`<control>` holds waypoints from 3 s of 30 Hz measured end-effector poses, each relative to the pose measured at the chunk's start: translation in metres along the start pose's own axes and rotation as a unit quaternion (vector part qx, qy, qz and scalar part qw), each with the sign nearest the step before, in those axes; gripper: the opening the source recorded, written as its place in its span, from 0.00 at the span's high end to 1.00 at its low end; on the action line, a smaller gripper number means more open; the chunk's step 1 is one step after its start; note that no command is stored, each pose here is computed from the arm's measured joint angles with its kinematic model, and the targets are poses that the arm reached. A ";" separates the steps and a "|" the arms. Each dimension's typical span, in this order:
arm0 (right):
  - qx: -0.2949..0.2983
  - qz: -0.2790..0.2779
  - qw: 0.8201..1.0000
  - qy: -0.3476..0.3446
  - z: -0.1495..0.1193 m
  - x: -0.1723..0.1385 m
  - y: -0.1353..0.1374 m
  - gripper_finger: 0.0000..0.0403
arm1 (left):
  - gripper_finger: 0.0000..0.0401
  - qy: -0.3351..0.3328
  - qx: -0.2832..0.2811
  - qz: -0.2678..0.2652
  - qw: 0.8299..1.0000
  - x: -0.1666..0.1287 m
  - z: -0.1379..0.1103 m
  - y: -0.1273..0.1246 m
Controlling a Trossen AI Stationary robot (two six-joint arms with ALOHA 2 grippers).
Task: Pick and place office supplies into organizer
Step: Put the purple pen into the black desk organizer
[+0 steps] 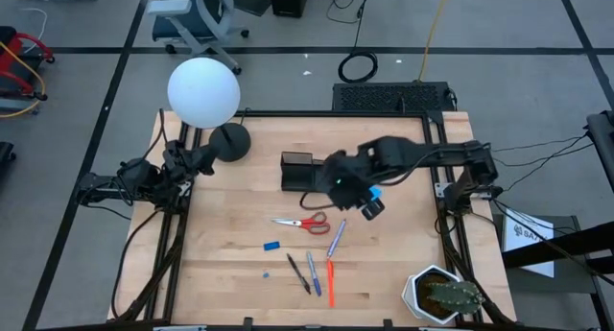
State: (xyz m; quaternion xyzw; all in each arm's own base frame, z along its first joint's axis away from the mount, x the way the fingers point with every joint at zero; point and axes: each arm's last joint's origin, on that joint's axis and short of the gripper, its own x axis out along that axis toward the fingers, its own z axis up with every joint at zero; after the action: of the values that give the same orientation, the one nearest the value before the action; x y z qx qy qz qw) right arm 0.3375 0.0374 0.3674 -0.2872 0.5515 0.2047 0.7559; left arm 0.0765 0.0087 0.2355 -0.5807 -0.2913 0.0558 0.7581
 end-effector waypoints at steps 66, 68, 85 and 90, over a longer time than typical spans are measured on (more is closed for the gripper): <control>-0.115 0.123 0.985 0.032 -0.010 0.223 0.067 0.58 | 0.55 0.001 -0.002 0.001 1.000 0.000 0.000 0.000; -0.113 0.114 0.986 0.041 -0.015 0.227 0.070 0.58 | 0.55 0.001 -0.004 0.001 1.000 0.000 0.000 0.000; -0.087 0.132 0.986 0.044 -0.020 0.230 0.073 0.85 | 0.55 0.006 0.004 0.014 1.000 0.000 -0.001 0.003; -0.084 0.138 0.986 0.048 -0.021 0.229 0.074 0.95 | 0.55 0.009 0.009 0.022 1.000 0.000 -0.002 0.005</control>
State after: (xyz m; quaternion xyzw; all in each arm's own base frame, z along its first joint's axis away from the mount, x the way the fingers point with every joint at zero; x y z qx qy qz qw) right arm 0.3465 0.0777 0.1296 -0.2808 0.6023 0.3386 0.6661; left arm 0.0786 0.0085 0.2307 -0.5810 -0.2706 0.0699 0.7644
